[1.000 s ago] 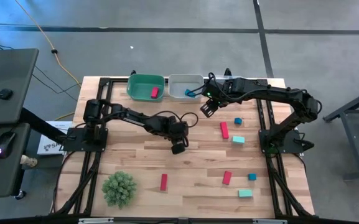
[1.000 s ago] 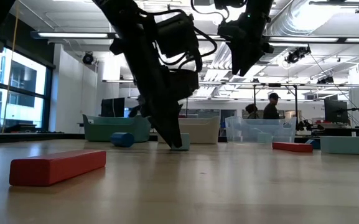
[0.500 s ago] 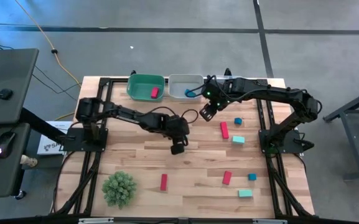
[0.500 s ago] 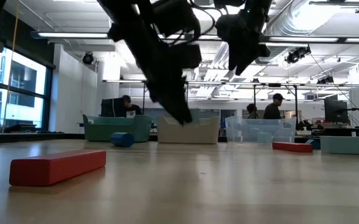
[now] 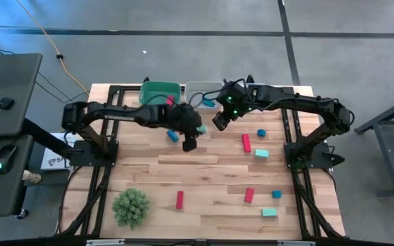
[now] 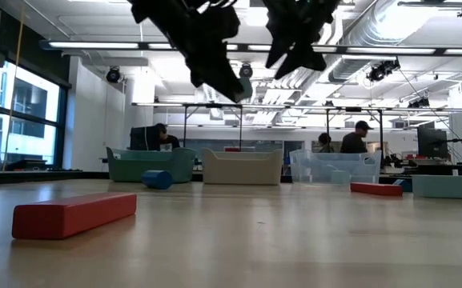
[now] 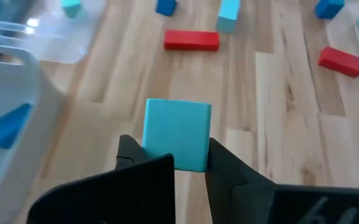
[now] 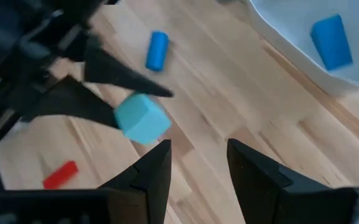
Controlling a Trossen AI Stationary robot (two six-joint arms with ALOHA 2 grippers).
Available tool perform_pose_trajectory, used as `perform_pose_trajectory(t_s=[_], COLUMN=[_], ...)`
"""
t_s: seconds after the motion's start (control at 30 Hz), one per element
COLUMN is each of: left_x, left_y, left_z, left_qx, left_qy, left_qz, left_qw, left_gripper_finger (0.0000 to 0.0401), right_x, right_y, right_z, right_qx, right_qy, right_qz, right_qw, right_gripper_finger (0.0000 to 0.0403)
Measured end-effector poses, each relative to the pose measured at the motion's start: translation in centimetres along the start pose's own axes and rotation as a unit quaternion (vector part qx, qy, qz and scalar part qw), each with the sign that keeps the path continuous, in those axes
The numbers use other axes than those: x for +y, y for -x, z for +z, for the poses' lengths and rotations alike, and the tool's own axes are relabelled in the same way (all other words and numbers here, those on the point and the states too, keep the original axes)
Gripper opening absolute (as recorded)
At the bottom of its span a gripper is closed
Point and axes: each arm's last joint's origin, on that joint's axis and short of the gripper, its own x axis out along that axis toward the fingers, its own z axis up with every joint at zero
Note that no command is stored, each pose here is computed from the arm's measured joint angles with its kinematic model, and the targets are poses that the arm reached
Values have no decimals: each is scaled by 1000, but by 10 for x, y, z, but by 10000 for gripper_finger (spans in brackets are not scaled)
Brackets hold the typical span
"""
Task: Sort & place blocks by color
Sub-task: Put the light blue block into the transparent bin
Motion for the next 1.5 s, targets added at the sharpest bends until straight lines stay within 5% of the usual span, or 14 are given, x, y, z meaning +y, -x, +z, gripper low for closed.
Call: perform_pose_trajectory(t_s=[0.27, 0.63, 1.0, 1.5], left_x=[24, 41, 46, 29], left_y=[35, 64, 79, 78], left_z=[0, 1, 7, 18], left_qx=[2, -21, -62, -107], left_qy=[-17, -3, 26, -24], left_qz=[27, 13, 3, 24], left_qw=[999, 1000, 998, 994], left_gripper_finger=[8, 8, 8, 8], right_x=[7, 19, 23, 22], right_y=[1, 8, 10, 9], right_z=[13, 33, 35, 33], right_qx=[-68, -182, -208, -194], right_qy=[10, 120, 309, 319], right_qz=[40, 80, 86, 91], right_qw=[997, 973, 924, 923], right_gripper_finger=[145, 188, 225, 225])
